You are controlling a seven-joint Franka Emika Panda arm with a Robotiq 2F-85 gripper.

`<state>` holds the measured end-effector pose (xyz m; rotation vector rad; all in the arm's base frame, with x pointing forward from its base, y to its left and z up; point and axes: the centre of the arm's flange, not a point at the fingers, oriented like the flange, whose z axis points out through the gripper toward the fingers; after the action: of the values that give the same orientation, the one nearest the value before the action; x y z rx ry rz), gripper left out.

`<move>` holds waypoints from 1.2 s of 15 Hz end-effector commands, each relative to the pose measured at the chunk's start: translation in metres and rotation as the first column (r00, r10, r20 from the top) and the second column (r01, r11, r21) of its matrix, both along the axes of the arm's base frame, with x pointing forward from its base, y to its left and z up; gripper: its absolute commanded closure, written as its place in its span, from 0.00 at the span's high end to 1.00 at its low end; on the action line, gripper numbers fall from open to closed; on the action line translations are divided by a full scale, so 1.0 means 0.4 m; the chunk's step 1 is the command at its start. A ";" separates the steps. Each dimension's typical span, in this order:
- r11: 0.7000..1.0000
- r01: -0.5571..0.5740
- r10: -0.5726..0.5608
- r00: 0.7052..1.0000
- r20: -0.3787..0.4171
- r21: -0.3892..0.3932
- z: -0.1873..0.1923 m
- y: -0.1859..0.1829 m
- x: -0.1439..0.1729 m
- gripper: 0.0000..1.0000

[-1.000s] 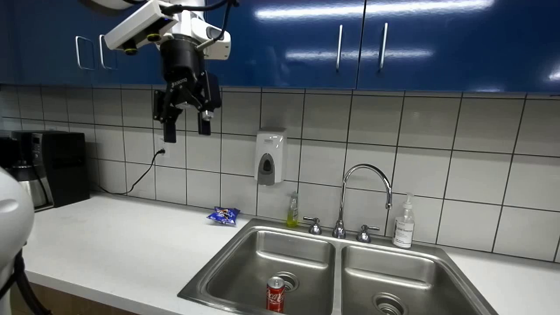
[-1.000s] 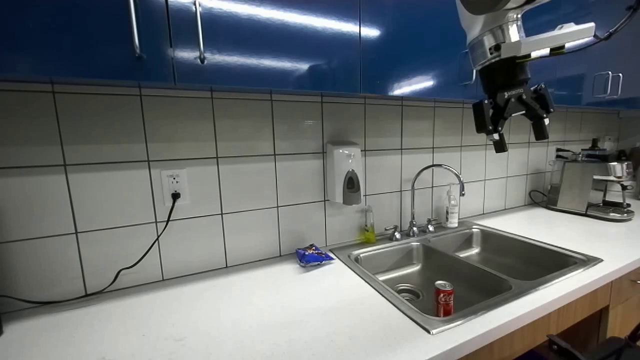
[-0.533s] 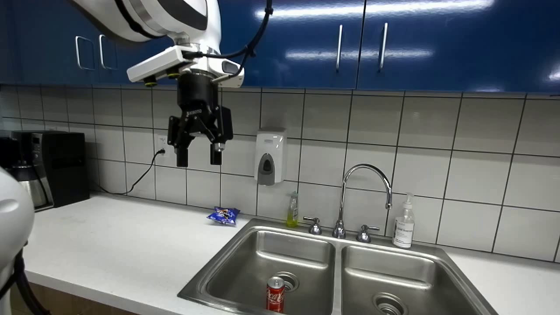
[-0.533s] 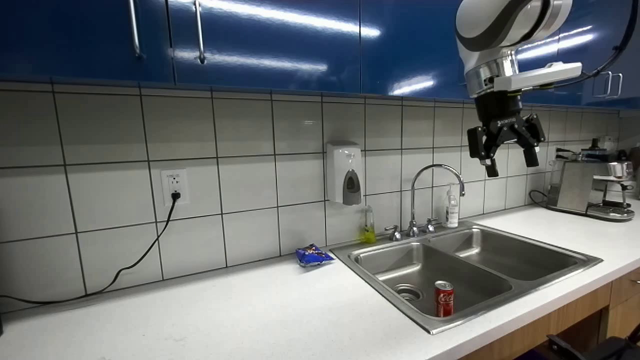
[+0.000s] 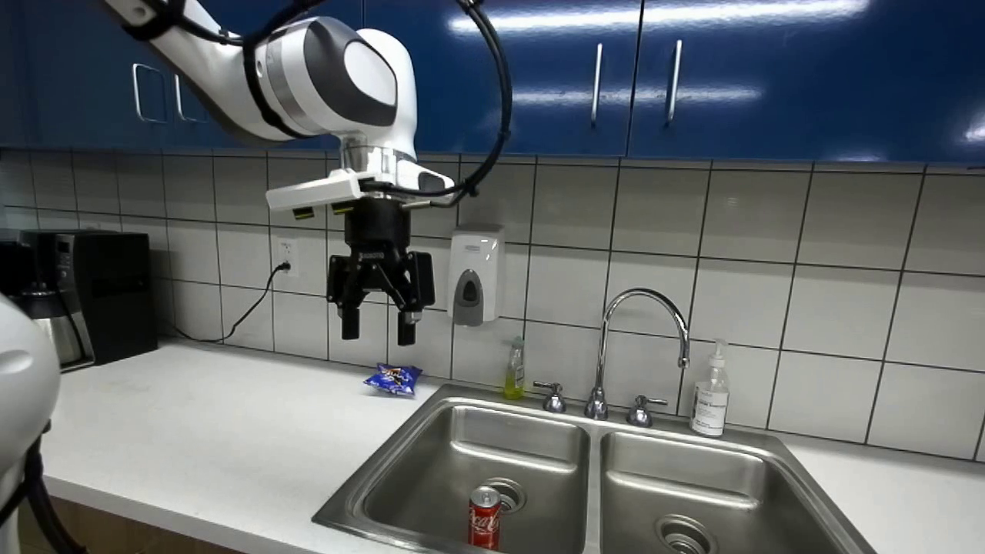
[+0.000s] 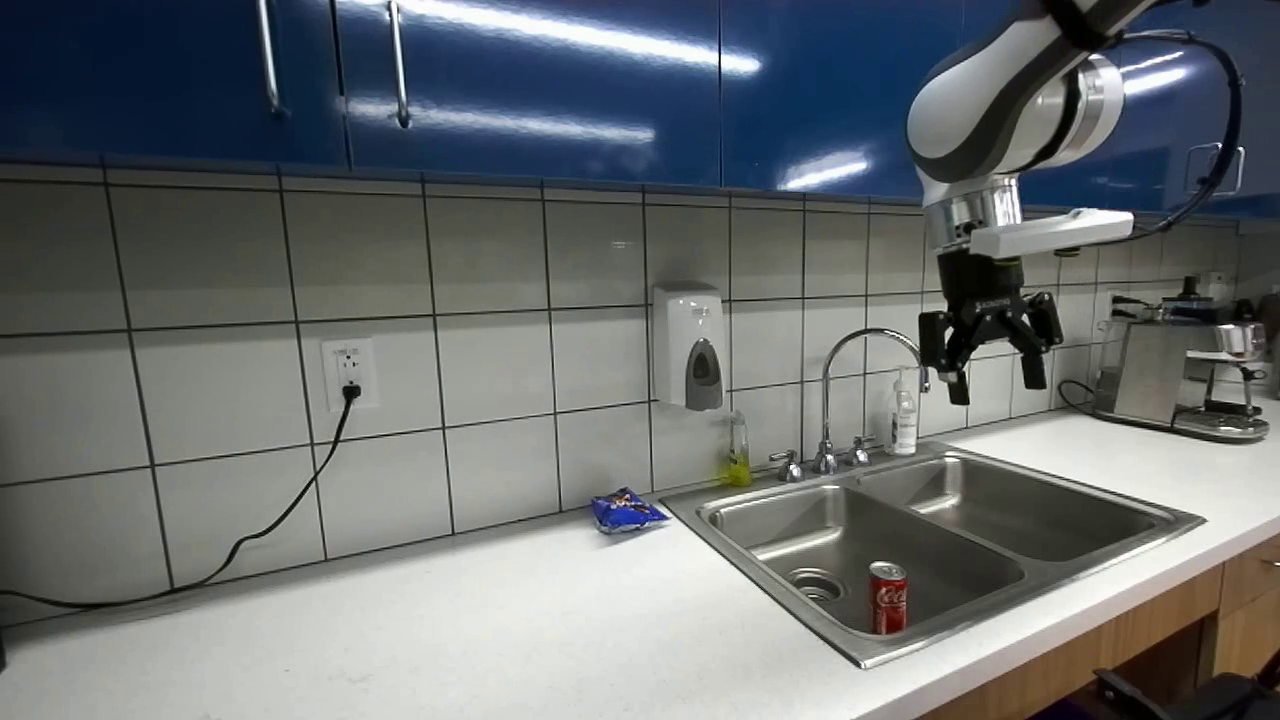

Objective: Remove the can from the left sink

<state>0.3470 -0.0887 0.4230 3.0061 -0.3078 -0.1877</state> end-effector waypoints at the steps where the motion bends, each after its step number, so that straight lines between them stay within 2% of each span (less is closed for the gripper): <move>1: 1.000 0.009 -0.009 1.000 0.025 0.018 -0.077 -0.019 0.031 1.00; 9: 0.999 0.025 -0.026 0.999 0.033 0.028 -0.240 -0.054 0.072 1.00; 18: 1.000 0.006 -0.006 0.998 0.066 -0.001 -0.410 -0.063 0.188 1.00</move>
<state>0.3964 -0.1095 0.2801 3.0322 -0.3126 -0.1027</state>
